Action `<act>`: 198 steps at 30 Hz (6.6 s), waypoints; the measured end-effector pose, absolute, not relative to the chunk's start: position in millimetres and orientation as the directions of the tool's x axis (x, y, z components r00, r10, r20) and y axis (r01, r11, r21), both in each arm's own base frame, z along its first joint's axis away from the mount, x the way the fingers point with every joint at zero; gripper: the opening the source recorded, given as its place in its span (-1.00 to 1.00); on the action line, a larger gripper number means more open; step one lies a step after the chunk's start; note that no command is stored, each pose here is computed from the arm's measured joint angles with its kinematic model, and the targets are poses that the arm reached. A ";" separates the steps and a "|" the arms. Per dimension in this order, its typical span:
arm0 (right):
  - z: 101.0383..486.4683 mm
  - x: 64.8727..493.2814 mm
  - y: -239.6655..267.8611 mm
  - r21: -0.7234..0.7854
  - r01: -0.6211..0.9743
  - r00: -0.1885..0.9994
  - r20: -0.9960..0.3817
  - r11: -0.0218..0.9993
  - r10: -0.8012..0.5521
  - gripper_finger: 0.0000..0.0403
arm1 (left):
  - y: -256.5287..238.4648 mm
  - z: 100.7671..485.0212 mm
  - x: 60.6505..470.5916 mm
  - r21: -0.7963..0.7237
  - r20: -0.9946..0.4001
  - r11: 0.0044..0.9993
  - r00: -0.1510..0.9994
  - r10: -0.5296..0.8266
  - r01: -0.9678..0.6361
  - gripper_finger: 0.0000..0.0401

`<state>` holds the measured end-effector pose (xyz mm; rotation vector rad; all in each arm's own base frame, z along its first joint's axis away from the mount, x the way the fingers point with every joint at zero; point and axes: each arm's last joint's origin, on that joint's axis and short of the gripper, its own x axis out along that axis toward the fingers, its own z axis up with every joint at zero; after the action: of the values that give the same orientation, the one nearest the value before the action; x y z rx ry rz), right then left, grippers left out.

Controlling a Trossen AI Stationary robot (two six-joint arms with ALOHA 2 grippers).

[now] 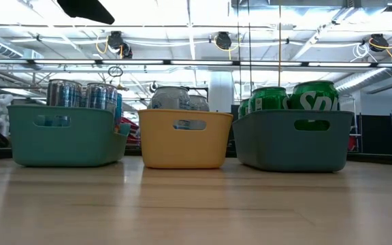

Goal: Sort soda cans
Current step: Put the blue-white soda can into the yellow bin, then return to Home Position

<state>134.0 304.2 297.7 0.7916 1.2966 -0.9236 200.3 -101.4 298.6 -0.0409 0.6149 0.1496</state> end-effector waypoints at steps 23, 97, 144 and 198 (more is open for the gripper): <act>205.1 124.5 295.3 -0.019 0.869 0.122 -0.960 0.494 -0.252 0.86 | -101.3 298.6 200.3 -0.057 -0.577 0.979 0.806 0.129 -0.198 0.97; 245.1 420.3 58.5 0.058 0.647 0.355 -0.905 0.760 -0.233 0.76 | -101.4 298.1 199.8 -0.051 -0.581 0.979 0.803 0.130 -0.195 0.97; 324.7 182.5 57.5 0.064 0.503 0.440 -0.877 0.862 -0.192 0.78 | 1.5 209.9 111.2 -0.209 0.026 0.968 0.988 0.151 -0.142 0.97; 167.8 98.2 11.4 0.070 -0.118 0.993 0.002 0.991 0.118 0.78 | 0.0 167.8 99.3 -0.078 0.020 0.972 0.974 0.224 -0.221 0.97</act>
<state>98.2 11.4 167.8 0.0703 0.0026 0.1180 99.3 0.0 167.8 -0.0751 -0.0284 0.2246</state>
